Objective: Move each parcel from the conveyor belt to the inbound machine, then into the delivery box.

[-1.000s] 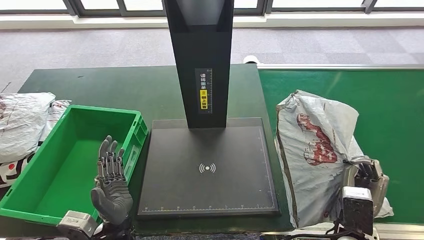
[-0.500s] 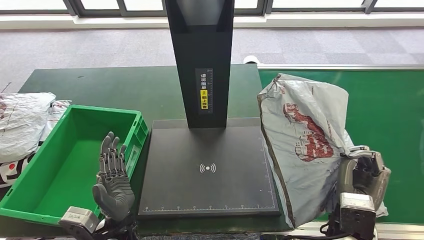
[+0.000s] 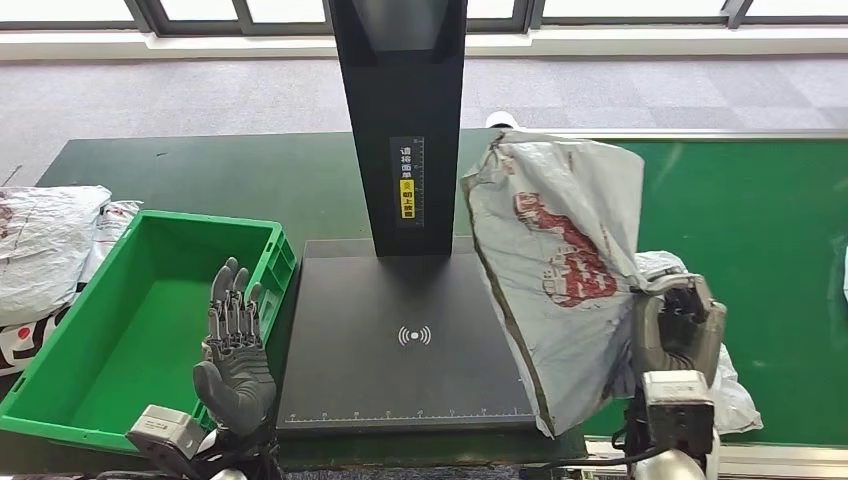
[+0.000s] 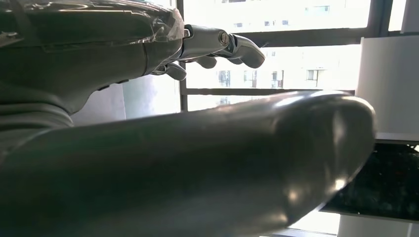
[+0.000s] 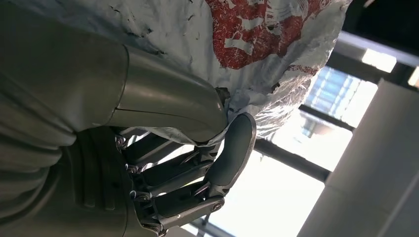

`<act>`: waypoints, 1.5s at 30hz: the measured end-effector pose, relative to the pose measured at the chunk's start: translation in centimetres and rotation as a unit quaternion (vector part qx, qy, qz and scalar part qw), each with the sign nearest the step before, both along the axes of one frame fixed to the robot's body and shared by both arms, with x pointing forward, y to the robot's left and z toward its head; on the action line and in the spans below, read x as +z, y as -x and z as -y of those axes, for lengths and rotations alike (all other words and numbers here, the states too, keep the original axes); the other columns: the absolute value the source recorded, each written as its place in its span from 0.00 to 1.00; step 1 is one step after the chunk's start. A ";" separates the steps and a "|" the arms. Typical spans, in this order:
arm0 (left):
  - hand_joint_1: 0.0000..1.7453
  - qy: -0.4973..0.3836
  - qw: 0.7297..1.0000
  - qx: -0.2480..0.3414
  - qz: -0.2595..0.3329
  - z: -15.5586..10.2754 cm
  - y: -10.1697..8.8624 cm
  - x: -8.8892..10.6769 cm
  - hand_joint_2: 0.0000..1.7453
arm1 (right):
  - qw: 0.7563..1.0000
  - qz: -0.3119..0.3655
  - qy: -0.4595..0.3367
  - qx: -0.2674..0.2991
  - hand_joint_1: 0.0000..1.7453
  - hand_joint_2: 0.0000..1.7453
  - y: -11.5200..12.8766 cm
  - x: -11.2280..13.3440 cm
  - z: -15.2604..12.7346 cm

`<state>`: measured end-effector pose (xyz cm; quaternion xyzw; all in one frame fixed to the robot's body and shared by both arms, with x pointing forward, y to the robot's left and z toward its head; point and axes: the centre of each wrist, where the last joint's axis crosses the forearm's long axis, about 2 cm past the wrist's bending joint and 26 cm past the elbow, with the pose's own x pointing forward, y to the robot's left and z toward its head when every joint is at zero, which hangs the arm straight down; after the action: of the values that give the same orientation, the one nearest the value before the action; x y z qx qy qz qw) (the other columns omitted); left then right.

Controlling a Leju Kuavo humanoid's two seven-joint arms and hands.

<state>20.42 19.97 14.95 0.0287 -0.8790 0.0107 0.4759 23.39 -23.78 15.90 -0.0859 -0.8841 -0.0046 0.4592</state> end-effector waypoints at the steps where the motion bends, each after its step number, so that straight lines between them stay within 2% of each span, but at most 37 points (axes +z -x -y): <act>1: 0.00 0.000 1.000 -0.001 0.000 0.0 -0.1 0.0 0.00 | 1.000 -0.012 0.000 0.016 1.00 1.00 -0.4 -0.4 -0.8; 9: 0.00 0.018 1.000 -0.008 -0.006 0.1 -0.8 -0.5 0.00 | 0.976 -0.144 -0.018 0.164 1.00 1.00 -3.0 -6.1 -7.0; 17: 0.00 0.015 1.000 -0.012 -0.011 0.0 -0.9 -0.8 0.00 | 0.959 -0.197 -0.007 0.205 1.00 1.00 -3.2 -8.4 -8.7; 22: 0.00 0.021 1.000 -0.010 -0.008 0.1 -1.0 -0.8 0.00 | 0.933 -0.240 0.003 0.269 1.00 1.00 -3.1 -9.8 -10.4; 26: 0.00 0.023 1.000 -0.012 -0.008 0.2 -1.0 -0.8 0.00 | 0.925 -0.253 0.006 0.284 1.00 1.00 -3.0 -10.7 -11.2; 27: 0.00 0.024 1.000 -0.012 -0.008 0.3 -1.0 -0.9 0.00 | 0.924 -0.255 0.005 0.284 0.95 1.00 -3.0 -10.9 -11.2; 30: 0.00 0.025 1.000 -0.013 -0.009 0.2 -1.0 -1.0 0.00 | 0.922 -0.261 0.004 0.285 0.20 1.00 -3.0 -11.1 -11.2; 31: 0.00 0.025 1.000 -0.013 -0.009 0.2 -1.0 -1.1 0.00 | 0.921 -0.264 0.003 0.286 0.00 1.00 -3.0 -11.1 -11.2; 38: 0.00 0.025 1.000 -0.011 -0.011 0.1 -0.8 -1.3 0.00 | 0.916 -0.264 -0.010 0.301 0.00 1.00 -2.5 -11.4 -10.2; 45: 0.00 0.024 1.000 -0.008 -0.011 0.0 -0.5 -1.4 0.00 | 0.935 -0.196 -0.019 0.293 0.00 1.00 -0.8 -9.7 -6.8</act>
<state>20.94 20.00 13.51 0.0109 -0.8734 0.0275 0.4860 24.15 -17.01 6.16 0.1869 -0.7619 0.1302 0.6063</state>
